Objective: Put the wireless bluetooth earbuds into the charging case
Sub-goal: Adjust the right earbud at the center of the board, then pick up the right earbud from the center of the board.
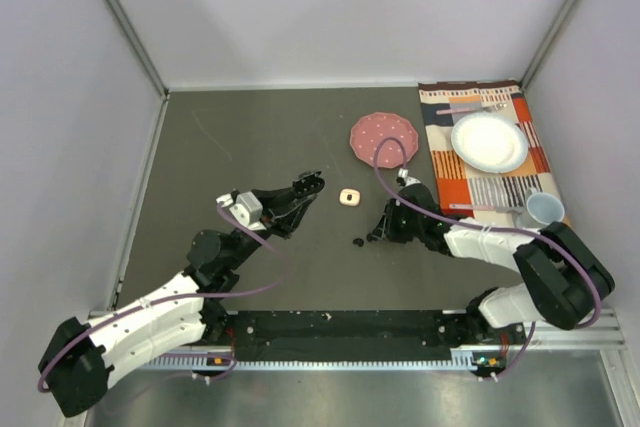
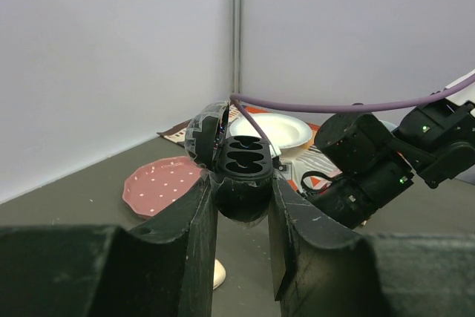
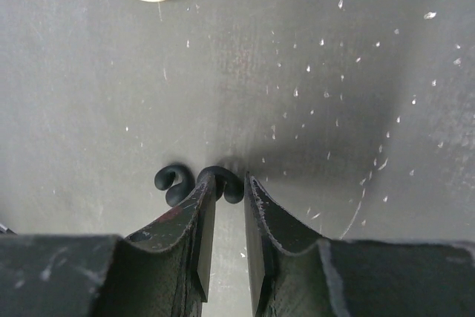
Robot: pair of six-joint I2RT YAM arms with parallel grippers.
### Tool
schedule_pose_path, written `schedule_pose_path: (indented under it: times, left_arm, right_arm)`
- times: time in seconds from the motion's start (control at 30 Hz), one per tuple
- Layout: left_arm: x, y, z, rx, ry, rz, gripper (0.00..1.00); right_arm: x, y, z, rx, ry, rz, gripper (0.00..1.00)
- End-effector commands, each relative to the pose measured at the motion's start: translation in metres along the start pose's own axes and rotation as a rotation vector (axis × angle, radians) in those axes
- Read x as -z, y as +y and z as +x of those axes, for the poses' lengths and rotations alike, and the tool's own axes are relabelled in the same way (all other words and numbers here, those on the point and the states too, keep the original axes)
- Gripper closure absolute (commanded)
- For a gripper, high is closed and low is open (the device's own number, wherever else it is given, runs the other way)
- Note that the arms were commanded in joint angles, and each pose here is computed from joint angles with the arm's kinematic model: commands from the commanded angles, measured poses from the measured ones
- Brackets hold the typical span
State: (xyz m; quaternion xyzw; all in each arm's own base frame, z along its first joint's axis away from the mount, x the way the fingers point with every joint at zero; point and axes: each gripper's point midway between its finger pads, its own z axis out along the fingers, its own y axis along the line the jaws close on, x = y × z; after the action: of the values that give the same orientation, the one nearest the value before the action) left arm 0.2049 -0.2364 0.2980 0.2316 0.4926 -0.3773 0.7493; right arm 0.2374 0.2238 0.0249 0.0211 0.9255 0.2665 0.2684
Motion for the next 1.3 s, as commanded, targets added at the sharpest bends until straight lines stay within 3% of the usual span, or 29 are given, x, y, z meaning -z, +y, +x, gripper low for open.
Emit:
schedule_pose_path:
  times: [0.0,0.73,1.27]
  left_arm:
    - [-0.004,0.001,-0.015,0.0,-0.053,-0.002,1.0]
    - [-0.002,0.002,-0.013,0.002,-0.049,-0.007,1.0]
    - [-0.004,0.002,-0.012,0.002,-0.044,-0.006,1.0]
  right_arm:
    - [0.008,0.011,-0.006,-0.012,-0.033,-0.032,0.78]
    - [0.002,0.026,-0.04,0.132,-0.099,-0.034,0.72]
    - [-0.009,0.013,-0.014,0.134,-0.012,-0.034,0.73]
